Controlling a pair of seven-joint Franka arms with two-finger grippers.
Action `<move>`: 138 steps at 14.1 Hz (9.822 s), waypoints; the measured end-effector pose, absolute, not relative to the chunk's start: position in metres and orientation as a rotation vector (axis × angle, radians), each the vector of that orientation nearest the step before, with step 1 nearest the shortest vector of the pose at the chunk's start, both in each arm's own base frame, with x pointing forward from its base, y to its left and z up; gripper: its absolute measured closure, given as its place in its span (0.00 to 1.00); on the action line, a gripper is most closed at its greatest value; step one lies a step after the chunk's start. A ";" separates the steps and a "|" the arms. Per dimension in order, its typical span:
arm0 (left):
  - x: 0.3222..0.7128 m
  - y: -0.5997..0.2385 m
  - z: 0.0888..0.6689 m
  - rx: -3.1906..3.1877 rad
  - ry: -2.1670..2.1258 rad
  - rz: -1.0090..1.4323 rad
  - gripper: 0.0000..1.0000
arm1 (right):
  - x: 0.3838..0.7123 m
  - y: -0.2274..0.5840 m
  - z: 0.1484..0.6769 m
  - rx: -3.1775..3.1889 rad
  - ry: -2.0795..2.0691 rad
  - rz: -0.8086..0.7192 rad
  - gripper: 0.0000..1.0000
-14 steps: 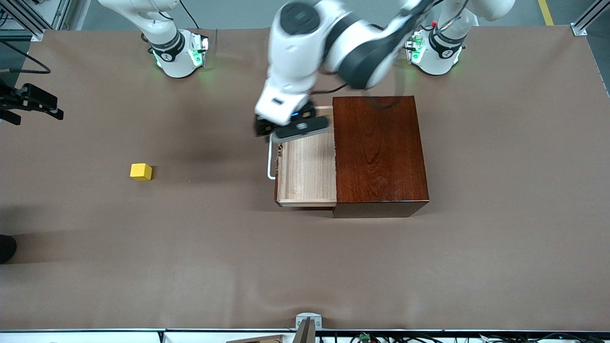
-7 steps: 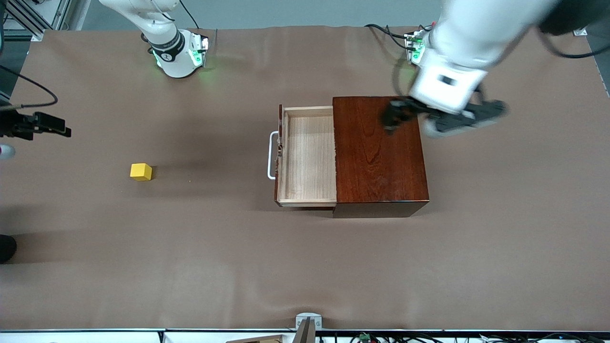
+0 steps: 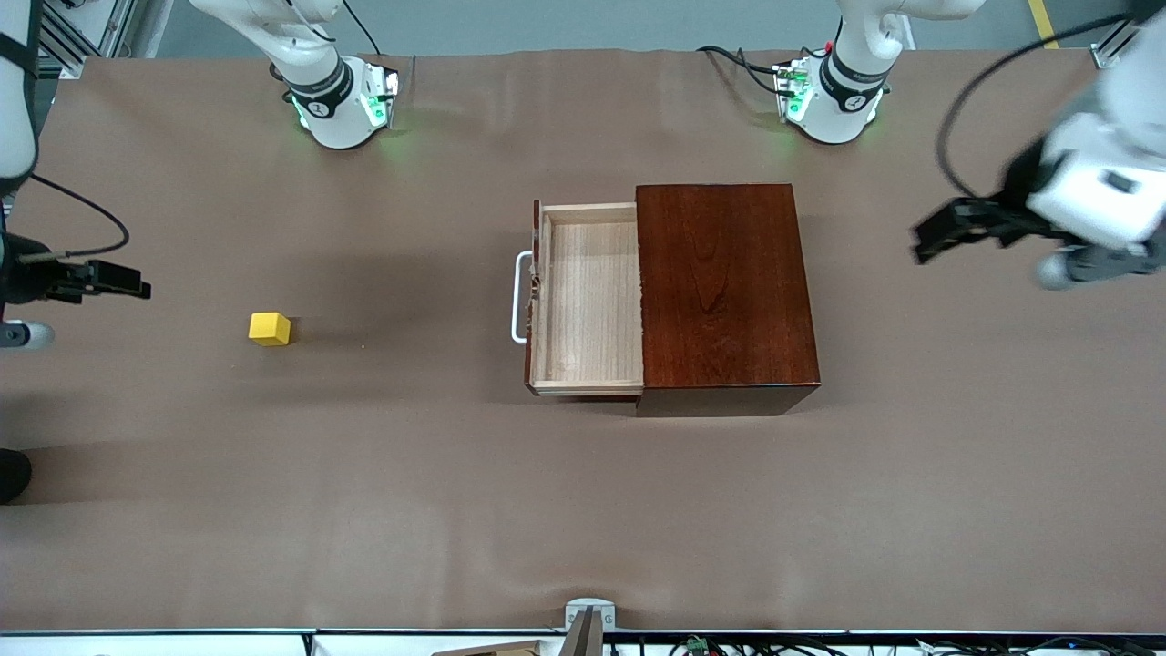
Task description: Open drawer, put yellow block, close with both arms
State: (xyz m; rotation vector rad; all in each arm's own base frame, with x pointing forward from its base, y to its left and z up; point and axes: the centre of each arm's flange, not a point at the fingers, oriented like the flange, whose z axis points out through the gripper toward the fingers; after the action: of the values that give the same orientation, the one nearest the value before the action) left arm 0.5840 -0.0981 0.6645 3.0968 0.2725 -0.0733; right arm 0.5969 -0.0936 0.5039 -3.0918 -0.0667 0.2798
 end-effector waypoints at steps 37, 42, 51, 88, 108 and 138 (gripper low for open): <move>0.505 -0.048 0.637 3.151 0.110 -0.013 0.00 | 0.529 -0.085 0.204 -3.053 0.015 0.262 0.37; 0.506 -0.048 0.637 3.151 0.108 -0.007 0.00 | 0.527 -0.087 0.205 -3.049 -0.094 0.247 0.44; 0.507 -0.054 0.639 3.150 0.091 0.021 0.00 | 0.546 -0.047 0.288 -2.940 0.064 0.479 0.44; 0.508 -0.055 0.637 3.151 0.075 0.022 0.00 | 0.515 0.474 0.331 -2.262 1.952 0.455 0.44; 0.516 -0.228 0.607 3.098 0.085 -0.073 0.00 | 0.621 0.346 0.465 -2.326 1.921 0.332 0.00; 0.435 -0.662 0.269 2.417 1.450 0.236 0.00 | 0.561 0.016 0.633 -3.062 -0.125 0.183 0.00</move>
State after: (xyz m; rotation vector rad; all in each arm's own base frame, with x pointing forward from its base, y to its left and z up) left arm 0.4350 -0.6620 0.2692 2.4175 1.4502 0.2358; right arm 0.5606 0.0164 0.6334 -3.0622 -0.1247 0.1828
